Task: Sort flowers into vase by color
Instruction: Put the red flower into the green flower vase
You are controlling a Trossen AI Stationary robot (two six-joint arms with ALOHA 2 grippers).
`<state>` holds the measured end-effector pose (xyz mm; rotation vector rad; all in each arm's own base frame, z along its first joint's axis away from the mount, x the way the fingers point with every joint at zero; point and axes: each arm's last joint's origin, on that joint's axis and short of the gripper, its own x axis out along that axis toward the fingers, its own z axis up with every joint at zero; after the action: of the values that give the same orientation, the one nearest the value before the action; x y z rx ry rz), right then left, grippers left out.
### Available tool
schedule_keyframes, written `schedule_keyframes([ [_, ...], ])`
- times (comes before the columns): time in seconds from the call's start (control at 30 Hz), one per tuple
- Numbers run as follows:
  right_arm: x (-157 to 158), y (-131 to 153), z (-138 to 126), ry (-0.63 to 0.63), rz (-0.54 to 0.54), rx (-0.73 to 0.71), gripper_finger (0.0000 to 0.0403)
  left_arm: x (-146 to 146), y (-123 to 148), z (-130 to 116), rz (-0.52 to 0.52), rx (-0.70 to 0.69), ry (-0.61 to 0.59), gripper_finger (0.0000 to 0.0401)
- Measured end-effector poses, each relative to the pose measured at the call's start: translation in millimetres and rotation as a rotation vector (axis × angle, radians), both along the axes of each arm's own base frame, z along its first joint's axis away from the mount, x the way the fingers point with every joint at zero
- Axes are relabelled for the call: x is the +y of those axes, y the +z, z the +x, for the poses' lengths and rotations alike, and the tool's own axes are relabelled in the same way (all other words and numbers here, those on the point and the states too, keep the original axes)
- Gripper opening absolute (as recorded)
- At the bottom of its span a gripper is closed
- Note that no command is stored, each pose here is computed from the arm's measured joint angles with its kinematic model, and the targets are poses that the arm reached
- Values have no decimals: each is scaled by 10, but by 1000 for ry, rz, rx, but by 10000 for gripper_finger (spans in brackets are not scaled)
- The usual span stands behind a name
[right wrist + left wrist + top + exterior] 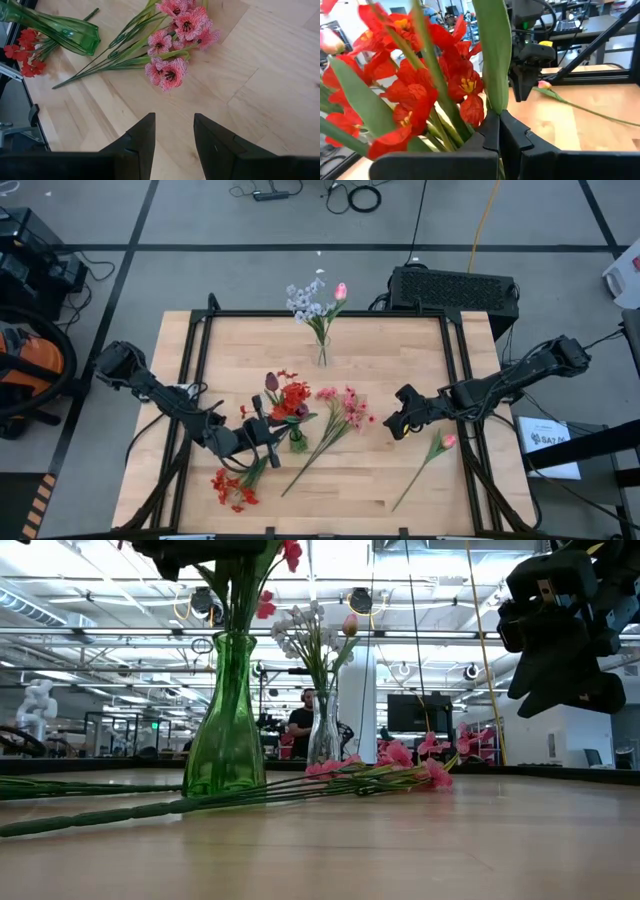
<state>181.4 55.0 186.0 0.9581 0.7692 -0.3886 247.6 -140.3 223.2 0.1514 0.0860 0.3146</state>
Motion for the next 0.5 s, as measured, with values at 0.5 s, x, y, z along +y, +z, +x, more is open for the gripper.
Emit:
schedule_keyframes([
  [0.5,0,0,-1,0,0,1,125,3,-4,14,-145,-38,-33,78],
])
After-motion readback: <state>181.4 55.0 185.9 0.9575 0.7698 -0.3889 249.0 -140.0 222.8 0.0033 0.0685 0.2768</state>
